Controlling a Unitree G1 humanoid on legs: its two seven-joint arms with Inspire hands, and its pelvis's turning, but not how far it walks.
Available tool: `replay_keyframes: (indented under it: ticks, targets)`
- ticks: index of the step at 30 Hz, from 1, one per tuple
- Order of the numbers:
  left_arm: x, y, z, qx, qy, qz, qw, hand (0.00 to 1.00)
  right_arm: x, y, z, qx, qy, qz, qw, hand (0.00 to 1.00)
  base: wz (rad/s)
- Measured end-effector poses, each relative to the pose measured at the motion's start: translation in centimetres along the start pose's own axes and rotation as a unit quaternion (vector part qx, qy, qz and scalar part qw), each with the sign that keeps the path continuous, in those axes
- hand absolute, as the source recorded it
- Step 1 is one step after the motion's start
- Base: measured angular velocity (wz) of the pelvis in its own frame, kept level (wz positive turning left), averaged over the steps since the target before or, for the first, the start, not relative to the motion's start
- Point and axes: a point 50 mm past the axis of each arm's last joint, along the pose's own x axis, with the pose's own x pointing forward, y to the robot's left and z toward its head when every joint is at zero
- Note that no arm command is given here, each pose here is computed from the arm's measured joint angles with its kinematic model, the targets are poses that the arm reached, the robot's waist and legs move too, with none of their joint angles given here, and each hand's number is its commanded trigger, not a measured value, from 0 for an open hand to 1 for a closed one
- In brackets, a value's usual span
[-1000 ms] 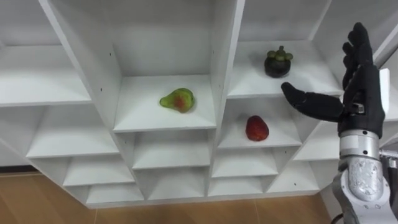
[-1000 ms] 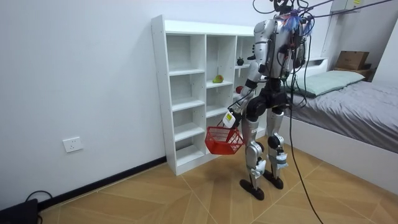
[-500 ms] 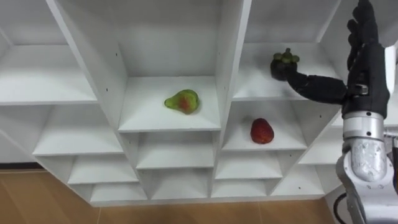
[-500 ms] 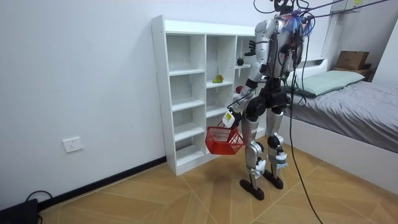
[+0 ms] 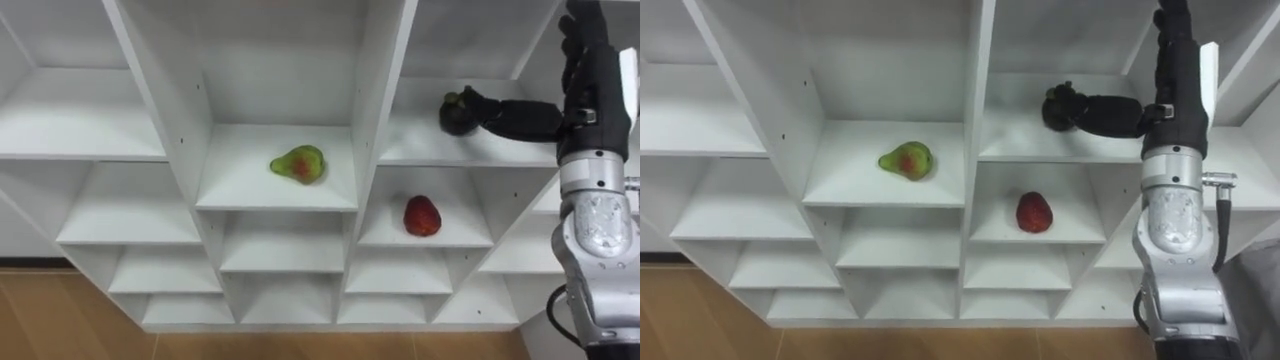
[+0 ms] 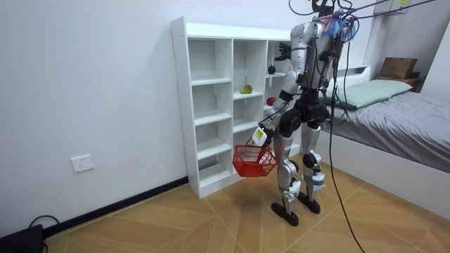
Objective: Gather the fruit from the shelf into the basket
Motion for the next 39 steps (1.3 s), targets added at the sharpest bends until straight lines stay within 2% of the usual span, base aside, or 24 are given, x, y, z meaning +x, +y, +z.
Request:
replay_keyframes:
  ticks: [24,39]
  targets:
    - [0.1,-0.1,0.3,-0.001,0.000,-0.009,1.000,1.00,-0.1,-0.3,-1.4,-0.024,0.037,0.013,0.999,0.00,0.01]
    - [0.1,0.0,1.0,0.000,-0.006,-0.002,1.000,1.00,0.4,0.5,-3.4,-0.054,0.089,0.049,0.993,0.00,0.00]
